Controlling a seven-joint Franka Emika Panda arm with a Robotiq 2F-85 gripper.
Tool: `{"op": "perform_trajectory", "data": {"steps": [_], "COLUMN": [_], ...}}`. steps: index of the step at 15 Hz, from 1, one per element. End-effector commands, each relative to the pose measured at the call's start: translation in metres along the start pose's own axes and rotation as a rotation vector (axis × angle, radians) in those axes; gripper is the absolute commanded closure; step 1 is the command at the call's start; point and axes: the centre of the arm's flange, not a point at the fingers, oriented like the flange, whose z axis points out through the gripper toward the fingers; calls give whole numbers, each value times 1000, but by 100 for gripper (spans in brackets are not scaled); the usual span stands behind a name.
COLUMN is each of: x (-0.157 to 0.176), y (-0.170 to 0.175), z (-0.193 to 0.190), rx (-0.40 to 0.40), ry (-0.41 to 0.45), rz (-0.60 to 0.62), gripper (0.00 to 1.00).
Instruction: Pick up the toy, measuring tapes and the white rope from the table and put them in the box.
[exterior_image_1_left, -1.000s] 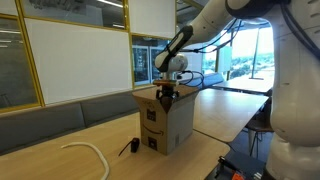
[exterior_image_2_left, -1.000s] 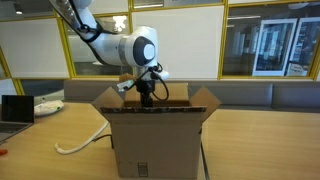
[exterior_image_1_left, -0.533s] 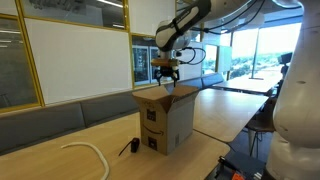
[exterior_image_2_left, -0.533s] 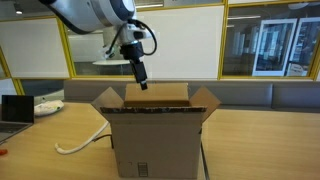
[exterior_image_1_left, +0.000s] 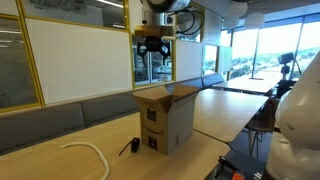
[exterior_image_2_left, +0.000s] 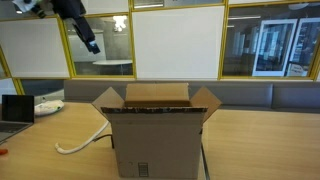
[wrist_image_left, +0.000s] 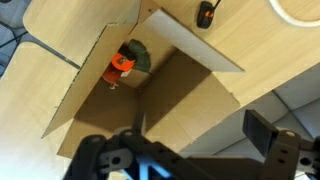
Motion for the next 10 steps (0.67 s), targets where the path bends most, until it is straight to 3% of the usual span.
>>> {"op": "perform_trajectory", "data": {"steps": [1,5,10], "x": [-52,-110,-133], "y": [-35,-79,-116], "z": [-20,12,90], "rx": [77,155,181], "ry": [-29,-108,-229], "rz": [-118,-248,-298], "gripper": [0,0,0]}}
